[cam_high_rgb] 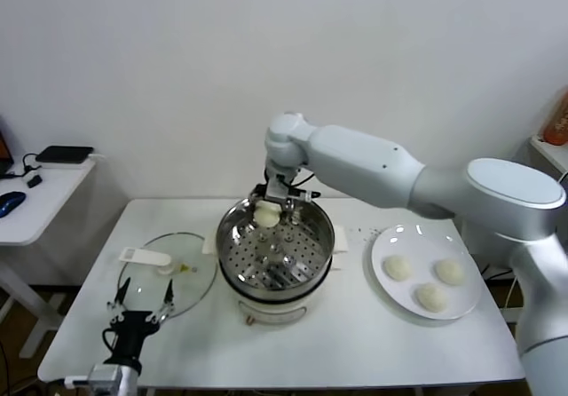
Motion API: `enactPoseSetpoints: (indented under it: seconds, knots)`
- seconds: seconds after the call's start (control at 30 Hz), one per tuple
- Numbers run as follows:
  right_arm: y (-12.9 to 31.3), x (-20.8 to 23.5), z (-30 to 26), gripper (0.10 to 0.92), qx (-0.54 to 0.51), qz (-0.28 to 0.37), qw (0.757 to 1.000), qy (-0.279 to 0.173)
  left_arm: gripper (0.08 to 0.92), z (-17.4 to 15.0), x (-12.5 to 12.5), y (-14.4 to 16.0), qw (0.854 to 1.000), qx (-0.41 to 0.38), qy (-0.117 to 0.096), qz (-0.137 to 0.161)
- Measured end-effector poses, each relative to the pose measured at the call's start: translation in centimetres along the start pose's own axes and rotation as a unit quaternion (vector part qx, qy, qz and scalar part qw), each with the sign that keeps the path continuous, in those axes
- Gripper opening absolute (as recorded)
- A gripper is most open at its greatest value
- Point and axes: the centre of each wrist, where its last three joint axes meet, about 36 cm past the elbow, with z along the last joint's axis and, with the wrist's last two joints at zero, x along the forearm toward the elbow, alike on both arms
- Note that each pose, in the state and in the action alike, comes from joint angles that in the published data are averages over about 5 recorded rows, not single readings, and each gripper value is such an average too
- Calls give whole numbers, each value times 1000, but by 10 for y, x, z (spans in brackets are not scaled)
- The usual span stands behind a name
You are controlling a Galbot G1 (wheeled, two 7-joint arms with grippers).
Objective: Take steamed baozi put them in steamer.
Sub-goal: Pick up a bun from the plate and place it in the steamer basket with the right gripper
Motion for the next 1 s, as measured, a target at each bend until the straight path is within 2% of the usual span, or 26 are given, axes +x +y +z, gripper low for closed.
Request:
enactPoseSetpoints:
  seconds: [0.5, 0.77, 1.0]
  knots:
    - [2, -24, 0, 719, 17, -17, 1000, 6, 823, 2, 2, 1, 1000, 0, 2, 3]
    - [4, -31, 1, 815, 21, -17, 1000, 3, 823, 4, 2, 1, 1000, 0, 3, 4]
    - [5, -25, 3, 823, 22, -14, 1000, -2, 823, 3, 1, 0, 1000, 0, 3, 3]
